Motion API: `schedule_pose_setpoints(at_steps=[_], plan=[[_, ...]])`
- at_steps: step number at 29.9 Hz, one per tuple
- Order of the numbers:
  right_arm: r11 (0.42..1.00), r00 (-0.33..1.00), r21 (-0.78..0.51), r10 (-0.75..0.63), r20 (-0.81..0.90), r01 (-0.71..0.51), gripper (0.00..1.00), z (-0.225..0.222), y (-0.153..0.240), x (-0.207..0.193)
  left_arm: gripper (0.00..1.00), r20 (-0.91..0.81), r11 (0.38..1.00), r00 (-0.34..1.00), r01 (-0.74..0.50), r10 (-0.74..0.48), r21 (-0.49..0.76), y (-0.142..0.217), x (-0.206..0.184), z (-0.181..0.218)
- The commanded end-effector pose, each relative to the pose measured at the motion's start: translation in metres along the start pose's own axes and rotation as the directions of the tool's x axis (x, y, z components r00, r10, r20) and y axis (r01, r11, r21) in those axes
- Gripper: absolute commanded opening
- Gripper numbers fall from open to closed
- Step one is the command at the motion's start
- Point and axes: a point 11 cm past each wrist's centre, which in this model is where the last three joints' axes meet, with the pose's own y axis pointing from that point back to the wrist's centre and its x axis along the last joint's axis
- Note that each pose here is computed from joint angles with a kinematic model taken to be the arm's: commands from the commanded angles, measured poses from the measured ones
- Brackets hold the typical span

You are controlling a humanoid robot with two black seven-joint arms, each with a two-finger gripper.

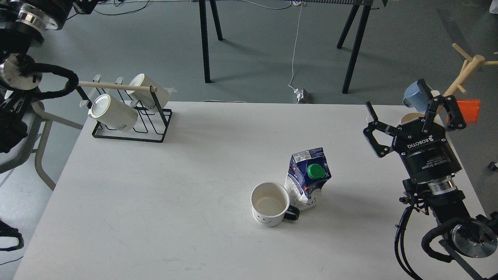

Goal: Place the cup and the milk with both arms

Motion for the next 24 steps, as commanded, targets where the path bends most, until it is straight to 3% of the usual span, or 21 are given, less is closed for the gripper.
schedule_pose_setpoints(at_steps=[1, 11, 17, 24], plan=[[0.998, 0.996, 0.055, -0.015, -0.091, 0.020, 0.99, -0.035, -0.025, 0.006, 1.00, -0.008, 1.000, 1.000, -0.006, 0.006, -0.001, 0.001, 0.001, -0.002], [0.968, 0.946, 0.246, 0.119, -0.303, -0.043, 0.99, -0.139, -0.090, 0.048, 1.00, -0.196, 0.998, 0.979, -0.059, 0.056, -0.008, 0.001, 0.000, -0.023], [0.958, 0.865, 0.272, 0.210, -0.456, -0.089, 0.99, -0.194, -0.122, 0.051, 1.00, -0.262, 0.995, 0.961, -0.098, 0.092, -0.007, 0.010, 0.005, -0.040], [0.958, 0.836, 0.270, 0.228, -0.499, -0.101, 0.99, -0.202, -0.145, 0.048, 1.00, -0.403, 0.992, 0.909, -0.128, 0.109, -0.020, 0.020, 0.010, -0.050]])
